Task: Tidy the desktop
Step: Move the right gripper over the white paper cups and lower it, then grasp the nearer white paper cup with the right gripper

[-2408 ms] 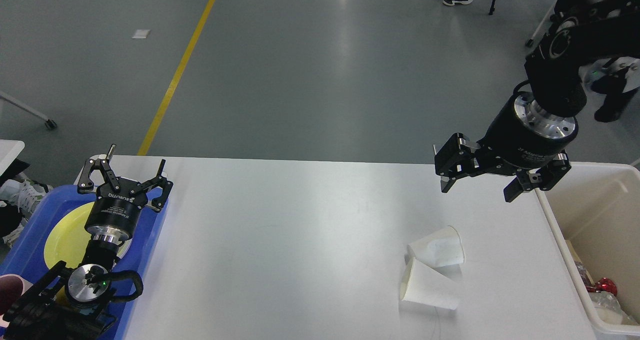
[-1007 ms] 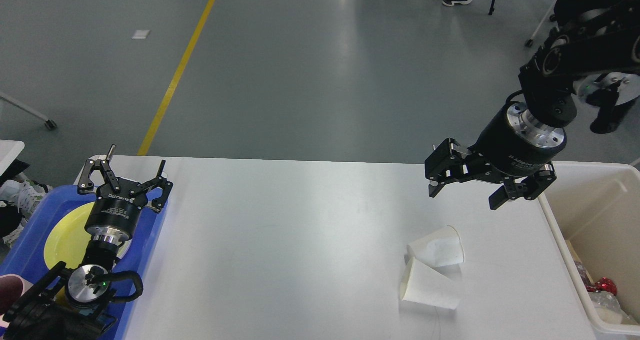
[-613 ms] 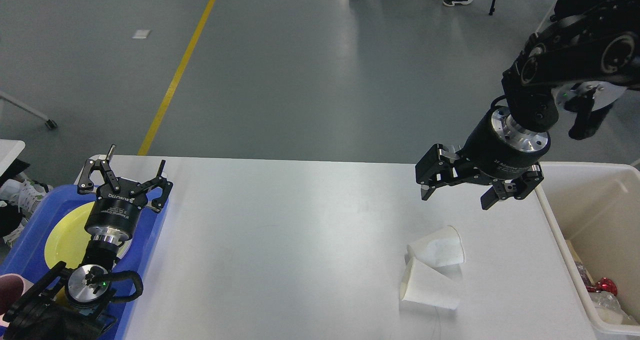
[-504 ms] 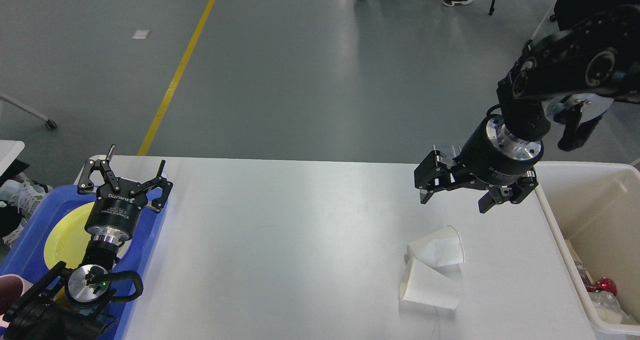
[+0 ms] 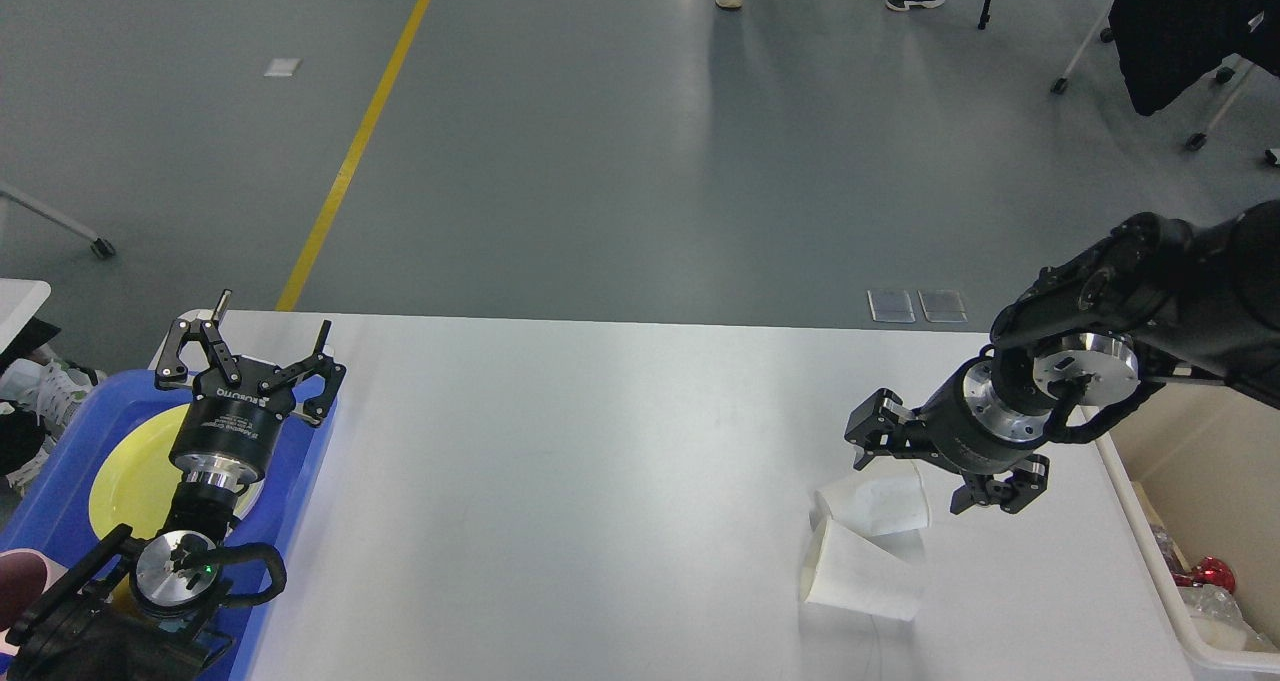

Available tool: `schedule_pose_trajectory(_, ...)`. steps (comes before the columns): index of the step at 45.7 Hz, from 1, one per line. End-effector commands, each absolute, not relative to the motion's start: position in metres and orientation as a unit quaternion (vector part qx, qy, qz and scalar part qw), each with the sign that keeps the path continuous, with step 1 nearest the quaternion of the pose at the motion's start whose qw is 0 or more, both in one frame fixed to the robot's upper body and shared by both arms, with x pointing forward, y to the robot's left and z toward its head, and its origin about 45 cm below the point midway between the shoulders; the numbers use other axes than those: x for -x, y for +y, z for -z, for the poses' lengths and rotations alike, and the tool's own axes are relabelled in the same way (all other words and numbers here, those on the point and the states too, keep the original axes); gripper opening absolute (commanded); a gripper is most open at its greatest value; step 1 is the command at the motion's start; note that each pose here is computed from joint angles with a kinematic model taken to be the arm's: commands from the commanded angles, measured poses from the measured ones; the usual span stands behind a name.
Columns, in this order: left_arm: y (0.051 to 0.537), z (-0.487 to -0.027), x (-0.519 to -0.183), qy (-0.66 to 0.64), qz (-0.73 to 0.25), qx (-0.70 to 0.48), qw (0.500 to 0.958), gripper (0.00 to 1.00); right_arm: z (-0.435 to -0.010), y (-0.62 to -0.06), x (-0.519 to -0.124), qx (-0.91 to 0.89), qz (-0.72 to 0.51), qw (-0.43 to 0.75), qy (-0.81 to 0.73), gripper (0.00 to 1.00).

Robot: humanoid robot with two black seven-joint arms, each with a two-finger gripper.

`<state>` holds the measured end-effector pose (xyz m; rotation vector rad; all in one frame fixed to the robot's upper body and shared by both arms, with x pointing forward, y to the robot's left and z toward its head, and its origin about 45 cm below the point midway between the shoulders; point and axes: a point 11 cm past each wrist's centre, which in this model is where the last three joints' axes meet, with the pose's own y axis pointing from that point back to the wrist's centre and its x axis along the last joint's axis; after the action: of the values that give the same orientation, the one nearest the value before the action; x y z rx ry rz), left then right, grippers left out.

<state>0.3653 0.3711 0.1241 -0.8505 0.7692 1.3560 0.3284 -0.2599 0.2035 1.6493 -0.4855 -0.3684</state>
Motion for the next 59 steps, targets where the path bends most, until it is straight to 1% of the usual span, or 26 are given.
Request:
schedule_pose_trajectory(1,0.371,-0.124,-0.365,0.336,-0.592,0.372,0.631,0.96,-0.201,-0.260,-0.330,-0.720,0.257,0.574,-0.294,1.00)
schedule_pose_trajectory(7,0.371,-0.124,-0.365,0.336,-0.592,0.372,0.631,0.96,-0.205,-0.260,-0.331,-0.703,0.315,0.543,-0.335,1.00)
schedule_pose_trajectory(12,0.371,-0.124,-0.365,0.336,-0.592,0.372,0.631,0.96,-0.205,-0.264,-0.330,-0.691,0.374,0.491,-0.376,1.00)
schedule_pose_trajectory(16,0.371,-0.124,-0.365,0.336,-0.592,0.372,0.631,0.96,-0.196,-0.263,-0.324,-0.681,0.411,0.464,-0.389,1.00)
schedule_pose_trajectory(22,0.371,-0.124,-0.365,0.336,-0.592,0.372,0.631,0.96,-0.181,-0.277,-0.314,-0.654,0.470,0.416,-0.423,0.99)
schedule_pose_trajectory(29,0.371,-0.124,-0.365,0.336,-0.592,0.372,0.631,0.96,-0.172,-0.289,-0.307,-0.630,0.491,0.405,-0.445,0.99)
schedule_pose_trajectory(44,0.371,-0.124,-0.365,0.336,-0.592,0.372,0.631,0.96,-0.122,-0.270,-0.272,-0.595,0.557,0.390,-0.428,0.98)
schedule_pose_trajectory(52,0.371,-0.124,-0.365,0.336,-0.592,0.372,0.631,0.96,-0.101,-0.284,-0.271,-0.557,0.567,0.381,-0.472,0.97)
schedule_pose_trajectory(59,0.371,-0.124,-0.365,0.336,-0.592,0.372,0.631,0.96,-0.089,-0.277,-0.274,-0.557,0.578,0.360,-0.476,0.97)
